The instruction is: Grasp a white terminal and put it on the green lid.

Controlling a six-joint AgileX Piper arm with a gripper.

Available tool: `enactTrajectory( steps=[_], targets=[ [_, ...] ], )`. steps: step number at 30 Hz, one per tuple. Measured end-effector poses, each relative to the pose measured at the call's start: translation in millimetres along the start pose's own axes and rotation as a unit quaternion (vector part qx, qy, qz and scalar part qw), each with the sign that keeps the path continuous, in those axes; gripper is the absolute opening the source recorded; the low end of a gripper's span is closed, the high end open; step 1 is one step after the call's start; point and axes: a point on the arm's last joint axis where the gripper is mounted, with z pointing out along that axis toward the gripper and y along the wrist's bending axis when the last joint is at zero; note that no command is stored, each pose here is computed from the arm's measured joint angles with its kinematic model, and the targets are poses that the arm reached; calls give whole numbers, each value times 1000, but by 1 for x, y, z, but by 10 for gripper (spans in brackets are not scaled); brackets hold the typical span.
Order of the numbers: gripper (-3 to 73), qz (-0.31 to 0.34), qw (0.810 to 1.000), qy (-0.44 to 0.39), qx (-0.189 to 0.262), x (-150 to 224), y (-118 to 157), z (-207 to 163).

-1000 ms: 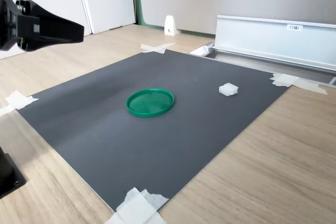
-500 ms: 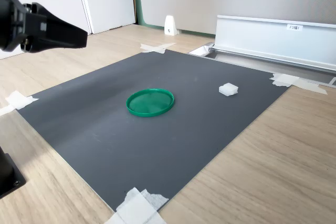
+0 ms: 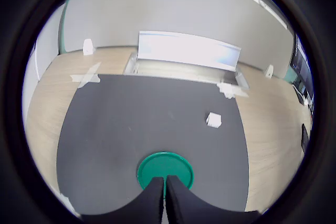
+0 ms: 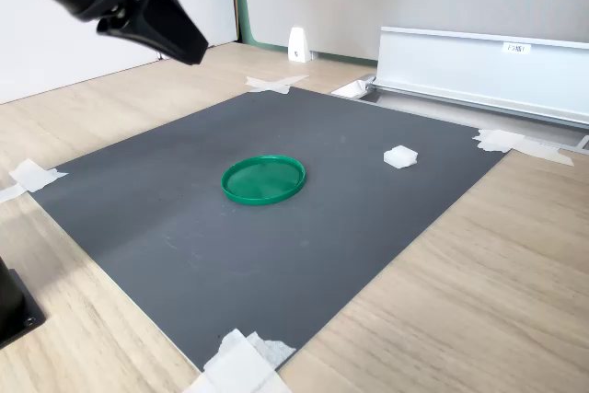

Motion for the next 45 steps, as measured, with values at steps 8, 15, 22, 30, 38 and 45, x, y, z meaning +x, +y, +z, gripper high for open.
enactTrajectory(
  steps=[8, 15, 22, 30, 38, 45],
  targets=[
    [-9, -17, 997, 81, -9, -42, -6, 17],
    [54, -76, 984, 156, -39, -61, -16, 33],
    [361, -84, 980, 180, -32, -66, -50, 45],
    [636, 10, 982, 188, -5, -97, -76, 58],
    [651, 52, 979, 195, -5, -124, -86, 62],
    [653, 107, 961, 254, 5, -114, -98, 109]
  ],
)
